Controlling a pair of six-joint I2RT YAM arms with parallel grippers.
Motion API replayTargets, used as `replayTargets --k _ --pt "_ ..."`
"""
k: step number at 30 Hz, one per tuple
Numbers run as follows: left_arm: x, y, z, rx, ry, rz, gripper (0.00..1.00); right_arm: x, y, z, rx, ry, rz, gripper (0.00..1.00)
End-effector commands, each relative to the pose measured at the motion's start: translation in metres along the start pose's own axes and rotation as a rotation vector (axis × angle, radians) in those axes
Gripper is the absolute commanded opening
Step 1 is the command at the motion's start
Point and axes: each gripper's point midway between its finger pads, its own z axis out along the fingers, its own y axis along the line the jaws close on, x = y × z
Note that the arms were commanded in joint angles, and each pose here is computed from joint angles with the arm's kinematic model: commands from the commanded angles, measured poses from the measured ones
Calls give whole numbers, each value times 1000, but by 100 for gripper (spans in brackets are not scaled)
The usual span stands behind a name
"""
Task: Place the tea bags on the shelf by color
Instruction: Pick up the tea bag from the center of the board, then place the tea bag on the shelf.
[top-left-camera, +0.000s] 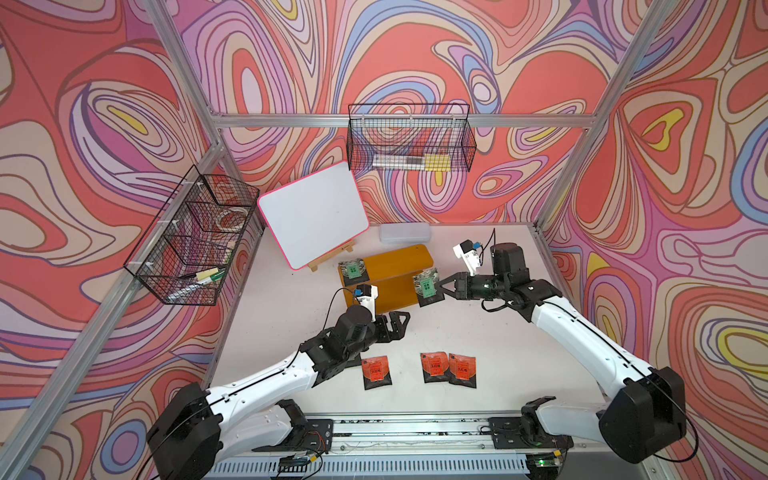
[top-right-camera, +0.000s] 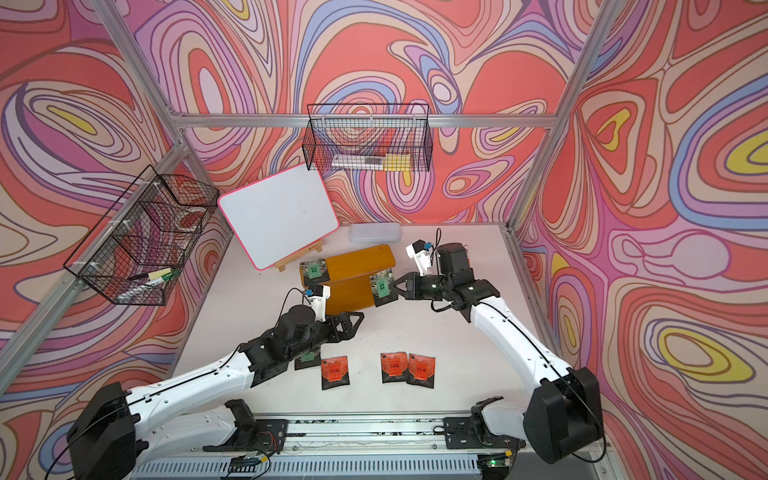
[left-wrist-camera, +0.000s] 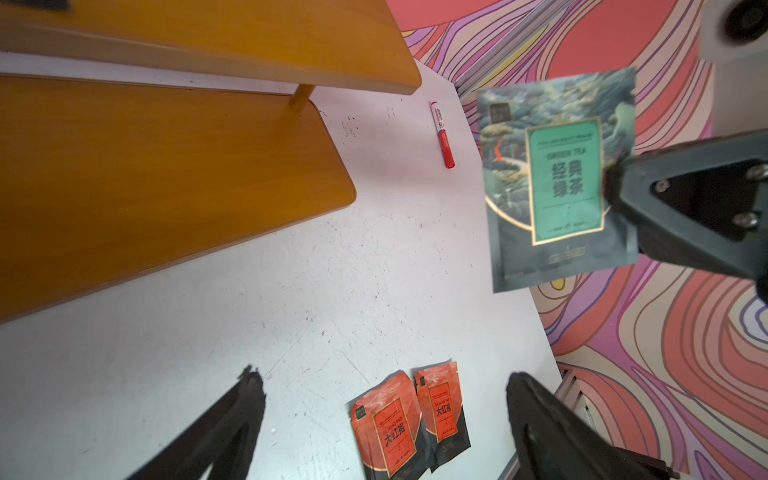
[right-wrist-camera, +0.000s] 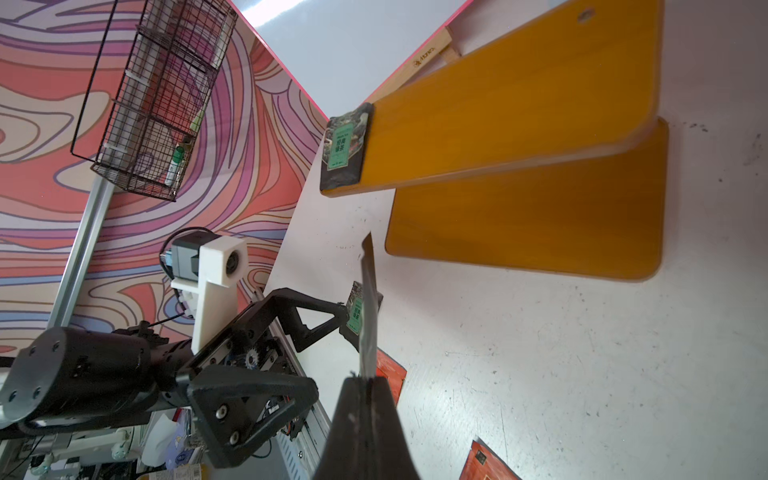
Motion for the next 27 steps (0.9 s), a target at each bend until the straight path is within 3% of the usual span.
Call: replayTargets --k 1,8,27 --pt "-1 22 -15 -101 -20 60 95 -4 4 4 -24 52 14 0" --pt "-19 47 -49 -252 -99 128 98 -34 6 25 -71 86 69 0" --pt "-20 100 -95 -420 -193 127 99 -66 2 108 -124 172 119 0"
